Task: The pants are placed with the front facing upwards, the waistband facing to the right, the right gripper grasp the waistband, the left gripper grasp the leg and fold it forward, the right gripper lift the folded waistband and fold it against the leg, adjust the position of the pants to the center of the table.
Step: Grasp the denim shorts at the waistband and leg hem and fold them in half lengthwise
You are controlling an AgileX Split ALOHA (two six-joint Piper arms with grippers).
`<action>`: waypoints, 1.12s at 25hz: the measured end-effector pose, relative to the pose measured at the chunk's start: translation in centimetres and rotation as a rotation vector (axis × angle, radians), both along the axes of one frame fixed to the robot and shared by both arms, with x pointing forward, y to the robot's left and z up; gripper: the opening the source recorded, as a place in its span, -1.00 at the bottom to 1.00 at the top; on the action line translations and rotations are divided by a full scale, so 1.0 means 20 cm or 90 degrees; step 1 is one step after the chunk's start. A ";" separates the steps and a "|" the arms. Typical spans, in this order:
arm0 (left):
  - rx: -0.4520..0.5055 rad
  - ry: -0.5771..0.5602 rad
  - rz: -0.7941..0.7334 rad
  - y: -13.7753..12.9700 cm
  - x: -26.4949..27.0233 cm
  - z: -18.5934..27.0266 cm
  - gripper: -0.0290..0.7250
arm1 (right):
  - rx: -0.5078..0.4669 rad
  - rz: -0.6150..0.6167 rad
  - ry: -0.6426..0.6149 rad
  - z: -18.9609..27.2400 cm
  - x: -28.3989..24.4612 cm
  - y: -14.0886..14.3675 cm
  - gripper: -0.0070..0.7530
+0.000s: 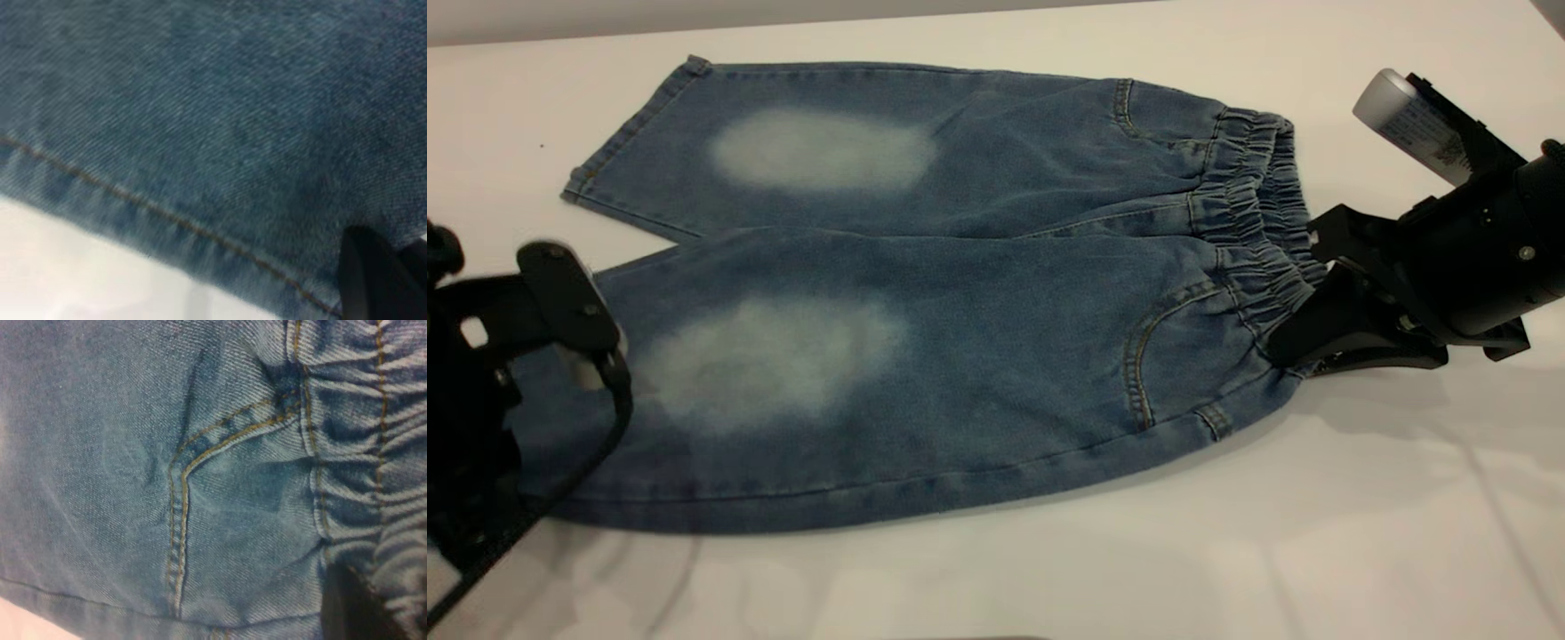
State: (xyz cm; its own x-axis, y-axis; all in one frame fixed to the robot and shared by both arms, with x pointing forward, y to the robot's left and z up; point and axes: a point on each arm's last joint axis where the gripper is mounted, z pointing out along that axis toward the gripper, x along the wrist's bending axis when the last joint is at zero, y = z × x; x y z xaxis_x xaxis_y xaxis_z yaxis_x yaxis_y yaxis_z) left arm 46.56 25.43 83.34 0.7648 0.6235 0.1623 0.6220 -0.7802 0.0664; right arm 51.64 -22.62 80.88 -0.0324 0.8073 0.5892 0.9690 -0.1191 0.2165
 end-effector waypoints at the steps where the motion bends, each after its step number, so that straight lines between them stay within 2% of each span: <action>1: 0.001 -0.015 0.002 0.00 0.02 0.03 -0.87 | 0.001 0.003 0.000 0.00 0.00 0.00 -0.82; 11: -0.015 -0.172 0.007 0.01 0.04 0.39 -0.87 | 0.043 0.014 -0.010 0.14 0.00 0.03 -0.82; 15: 0.001 -0.182 0.021 0.04 -0.01 0.45 -0.87 | 0.059 0.016 -0.007 0.26 -0.05 0.03 -0.82; 20: -0.006 -0.177 0.025 0.03 -0.12 0.48 -0.87 | 0.038 -0.002 -0.015 0.40 -0.20 0.00 -0.82; 24: -0.008 -0.222 -0.015 0.00 -0.11 0.54 -0.87 | 0.045 -0.038 -0.023 0.47 -0.23 0.00 -0.82; 28: 0.009 -0.282 -0.036 -0.02 0.01 0.63 -0.87 | 0.054 -0.084 -0.007 0.47 -0.22 -0.01 -0.82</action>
